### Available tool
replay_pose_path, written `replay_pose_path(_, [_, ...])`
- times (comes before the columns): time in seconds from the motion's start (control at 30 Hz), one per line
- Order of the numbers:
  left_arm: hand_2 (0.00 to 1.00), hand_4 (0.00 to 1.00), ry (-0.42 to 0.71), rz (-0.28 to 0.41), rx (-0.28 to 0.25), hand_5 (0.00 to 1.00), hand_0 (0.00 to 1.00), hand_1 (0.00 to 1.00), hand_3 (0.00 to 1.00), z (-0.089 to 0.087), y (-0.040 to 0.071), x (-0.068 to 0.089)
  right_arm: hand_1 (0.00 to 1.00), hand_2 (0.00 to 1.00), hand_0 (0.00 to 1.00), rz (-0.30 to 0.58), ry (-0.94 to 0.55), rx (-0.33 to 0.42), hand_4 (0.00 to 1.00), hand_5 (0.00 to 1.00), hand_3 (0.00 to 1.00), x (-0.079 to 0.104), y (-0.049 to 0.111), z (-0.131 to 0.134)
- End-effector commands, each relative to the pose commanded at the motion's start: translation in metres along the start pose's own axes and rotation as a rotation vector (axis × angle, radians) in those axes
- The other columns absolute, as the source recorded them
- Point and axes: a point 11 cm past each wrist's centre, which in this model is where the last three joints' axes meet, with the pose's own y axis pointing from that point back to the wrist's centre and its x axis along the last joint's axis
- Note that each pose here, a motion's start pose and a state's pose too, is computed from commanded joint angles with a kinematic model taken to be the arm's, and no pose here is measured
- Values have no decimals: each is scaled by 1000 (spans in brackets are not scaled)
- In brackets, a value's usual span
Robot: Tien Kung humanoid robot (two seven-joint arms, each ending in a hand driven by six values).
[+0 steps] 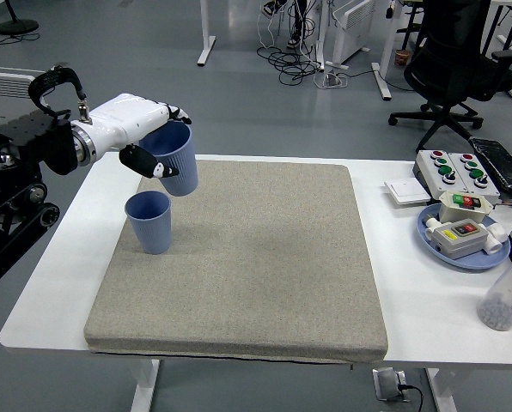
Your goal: Push cup pick cup insert cup
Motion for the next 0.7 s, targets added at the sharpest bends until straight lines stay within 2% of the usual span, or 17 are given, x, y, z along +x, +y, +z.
replay_pose_path(0.17, [573,652,5,-27,20,156,410,551,779,-8,1,-5,670,710,731,0,2,-2,177,394,604,0,0,0])
replay_pose_path(0.5, [573,645,1,-90,71,162,411,555,780,-23,-4,-32,670,710,731,0,2,-4,178,395,604,-1,0,1])
replay_pose_path(0.7, [573,643,11,-99,81,163,411,555,780,-27,-4,-36,671,710,731,-1,1,-5,178,395,604,-2,0,2])
